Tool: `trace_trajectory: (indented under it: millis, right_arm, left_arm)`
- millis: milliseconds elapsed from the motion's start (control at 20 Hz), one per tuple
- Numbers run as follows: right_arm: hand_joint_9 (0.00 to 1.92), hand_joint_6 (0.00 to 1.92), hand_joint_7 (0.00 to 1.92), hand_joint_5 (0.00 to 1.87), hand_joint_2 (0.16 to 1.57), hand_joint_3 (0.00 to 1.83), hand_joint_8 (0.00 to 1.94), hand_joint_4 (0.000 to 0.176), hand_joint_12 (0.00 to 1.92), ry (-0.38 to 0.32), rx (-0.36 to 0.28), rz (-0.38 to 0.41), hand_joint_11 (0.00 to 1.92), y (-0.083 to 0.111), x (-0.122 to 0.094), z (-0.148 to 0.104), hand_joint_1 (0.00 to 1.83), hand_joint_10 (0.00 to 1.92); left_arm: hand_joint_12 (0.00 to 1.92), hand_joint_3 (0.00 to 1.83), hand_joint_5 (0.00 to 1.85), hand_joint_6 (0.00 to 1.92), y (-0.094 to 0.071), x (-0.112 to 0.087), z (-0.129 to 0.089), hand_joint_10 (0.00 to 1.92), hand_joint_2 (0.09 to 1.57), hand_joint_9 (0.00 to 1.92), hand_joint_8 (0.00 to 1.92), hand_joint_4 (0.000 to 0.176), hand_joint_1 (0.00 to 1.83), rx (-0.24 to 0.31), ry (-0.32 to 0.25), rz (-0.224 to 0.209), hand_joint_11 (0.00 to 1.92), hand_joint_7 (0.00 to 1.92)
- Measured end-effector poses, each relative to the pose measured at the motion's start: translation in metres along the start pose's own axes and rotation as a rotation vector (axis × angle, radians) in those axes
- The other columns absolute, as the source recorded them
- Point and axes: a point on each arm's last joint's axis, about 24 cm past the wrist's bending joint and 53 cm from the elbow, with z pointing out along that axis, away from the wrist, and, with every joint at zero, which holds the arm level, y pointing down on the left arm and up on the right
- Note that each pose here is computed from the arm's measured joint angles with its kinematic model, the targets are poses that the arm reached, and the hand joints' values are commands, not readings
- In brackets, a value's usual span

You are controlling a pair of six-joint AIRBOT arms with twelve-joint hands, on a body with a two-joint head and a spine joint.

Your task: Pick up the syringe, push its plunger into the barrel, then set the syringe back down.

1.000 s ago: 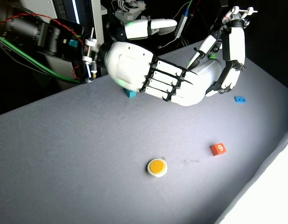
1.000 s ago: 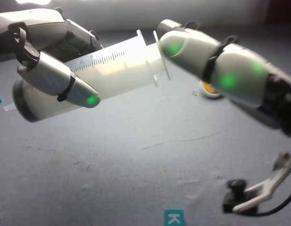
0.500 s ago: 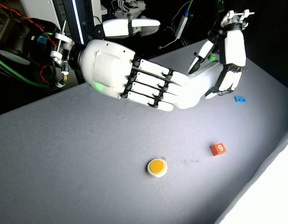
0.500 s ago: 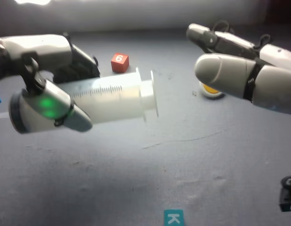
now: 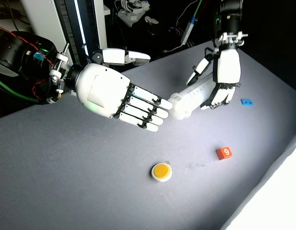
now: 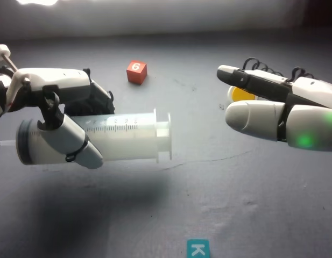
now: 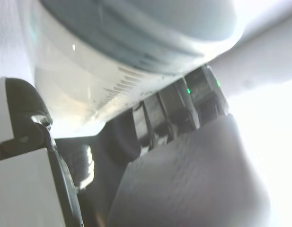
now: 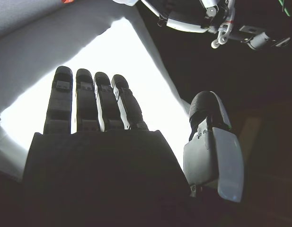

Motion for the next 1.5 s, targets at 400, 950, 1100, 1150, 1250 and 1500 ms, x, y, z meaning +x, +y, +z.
trace_trajectory:
  millis: [400,950,1100,1150,1250,1500]
  right_arm:
    - [0.0,0.0,0.0,0.0,1.13,0.01,0.0,0.0,0.0,0.012,0.01,-0.045,0.0,-0.002,0.003,0.0,0.0,0.0]
    - [0.0,0.0,0.0,0.0,1.13,0.0,0.0,0.0,0.0,0.015,0.009,-0.045,0.0,-0.002,0.004,0.001,0.0,0.0]
    - [0.0,0.0,0.0,0.0,1.13,0.0,0.0,0.0,0.0,0.015,0.009,-0.045,0.0,-0.002,0.004,0.001,0.0,0.0]
    - [0.0,0.0,0.0,0.0,1.13,0.0,0.0,0.0,0.0,0.015,0.009,-0.045,0.0,-0.002,0.004,0.001,0.0,0.0]
    - [0.0,0.0,0.0,0.0,1.13,0.0,0.0,0.0,0.0,0.015,0.009,-0.045,0.0,-0.002,0.004,0.001,0.0,0.0]
    - [0.0,0.0,0.0,0.0,1.13,0.0,0.0,0.0,0.0,0.015,0.009,-0.045,0.0,-0.002,0.004,0.001,0.0,0.0]
  left_arm:
    - [1.68,0.0,0.89,1.12,0.023,-0.005,0.017,1.18,1.14,0.83,1.06,0.017,1.21,-0.053,-0.006,-0.008,0.39,0.98]
    - [0.26,0.0,0.0,0.0,0.023,-0.005,0.017,0.0,0.7,0.0,0.0,0.0,0.49,-0.052,-0.004,-0.033,0.0,0.0]
    - [0.12,0.0,0.0,0.0,0.023,-0.006,0.016,0.0,0.71,0.0,0.0,0.0,0.45,-0.052,-0.006,-0.035,0.0,0.0]
    - [0.12,0.0,0.0,0.0,0.023,-0.007,0.016,0.0,0.71,0.0,0.0,0.0,0.45,-0.052,-0.009,-0.036,0.0,0.0]
    - [0.08,0.0,0.0,0.0,0.02,-0.018,0.009,0.0,0.71,0.0,0.0,0.0,0.48,-0.042,-0.03,-0.024,0.0,0.0]
    - [0.13,0.0,0.0,0.0,-0.008,-0.05,-0.014,0.0,0.68,0.0,0.0,0.0,0.49,0.091,-0.099,0.179,0.0,0.0]
